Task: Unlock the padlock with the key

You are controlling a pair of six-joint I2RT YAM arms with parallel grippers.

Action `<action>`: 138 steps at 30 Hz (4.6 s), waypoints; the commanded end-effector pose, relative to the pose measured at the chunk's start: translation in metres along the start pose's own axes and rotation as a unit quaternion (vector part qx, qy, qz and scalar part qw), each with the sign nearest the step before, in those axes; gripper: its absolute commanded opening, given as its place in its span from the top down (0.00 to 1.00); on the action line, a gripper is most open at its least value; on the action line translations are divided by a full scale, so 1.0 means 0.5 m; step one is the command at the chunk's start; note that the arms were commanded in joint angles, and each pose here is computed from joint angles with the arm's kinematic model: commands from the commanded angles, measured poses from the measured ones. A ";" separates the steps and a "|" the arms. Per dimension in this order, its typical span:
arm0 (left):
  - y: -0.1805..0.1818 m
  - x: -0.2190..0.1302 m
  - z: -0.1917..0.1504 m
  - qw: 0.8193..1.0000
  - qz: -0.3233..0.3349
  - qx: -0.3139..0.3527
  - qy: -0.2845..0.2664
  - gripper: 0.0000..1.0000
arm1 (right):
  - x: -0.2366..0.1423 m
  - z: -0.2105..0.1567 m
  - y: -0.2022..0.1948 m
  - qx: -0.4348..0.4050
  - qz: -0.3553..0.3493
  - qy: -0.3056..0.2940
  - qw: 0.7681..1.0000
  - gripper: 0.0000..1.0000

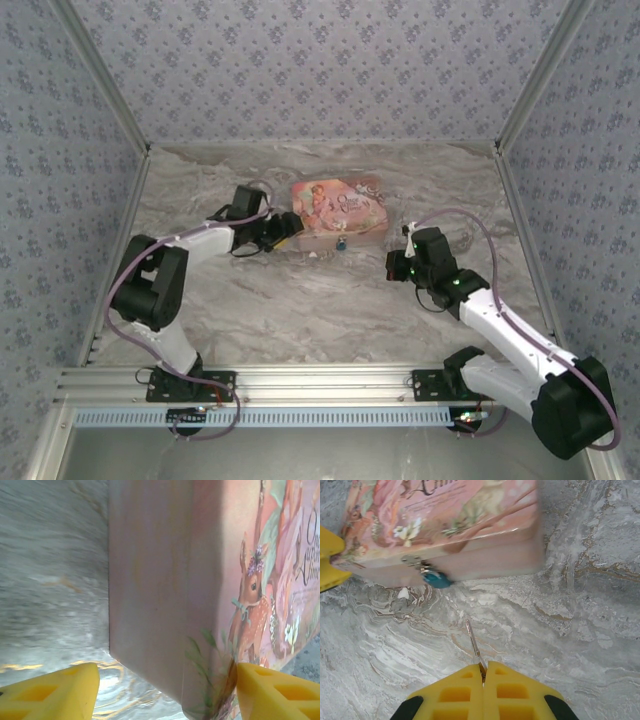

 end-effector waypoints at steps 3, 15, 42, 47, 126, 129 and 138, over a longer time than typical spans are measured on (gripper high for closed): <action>0.089 -0.030 -0.023 0.994 0.099 -0.025 0.023 0.29 | 0.000 0.018 0.014 -0.003 0.008 -0.005 1.000 1.00; 0.018 -0.105 -0.009 0.989 0.027 0.123 -0.076 0.27 | 0.012 0.028 0.049 -0.004 0.104 -0.009 0.994 1.00; -0.057 -0.006 -0.123 0.925 -0.141 0.350 -0.047 0.22 | 0.211 0.107 0.031 0.072 0.199 0.059 0.975 1.00; -0.048 0.022 -0.131 0.924 -0.122 0.360 -0.047 0.22 | 0.222 0.082 0.016 0.068 0.145 0.077 0.984 1.00; -0.078 0.135 -0.108 0.942 -0.021 0.315 -0.113 0.65 | 0.215 0.043 0.058 0.035 0.144 0.082 0.986 1.00; -0.077 0.137 -0.106 0.942 -0.019 0.315 -0.114 0.67 | 0.215 0.043 0.060 0.034 0.145 0.082 0.985 1.00; -0.079 0.136 -0.106 0.942 -0.021 0.315 -0.113 0.76 | 0.209 0.051 0.069 0.028 0.150 0.074 0.985 1.00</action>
Point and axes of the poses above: each hand's point on the last joint's axis, 136 mm out from that joint toward the fingers, its own x axis out along the fingers, its own y axis along the line the jaws close on, z = x × y, the point moved 9 cm from there along -x, back along the fingers, and after that the axes turned 10 degrees about x, right-handed, at the moved point
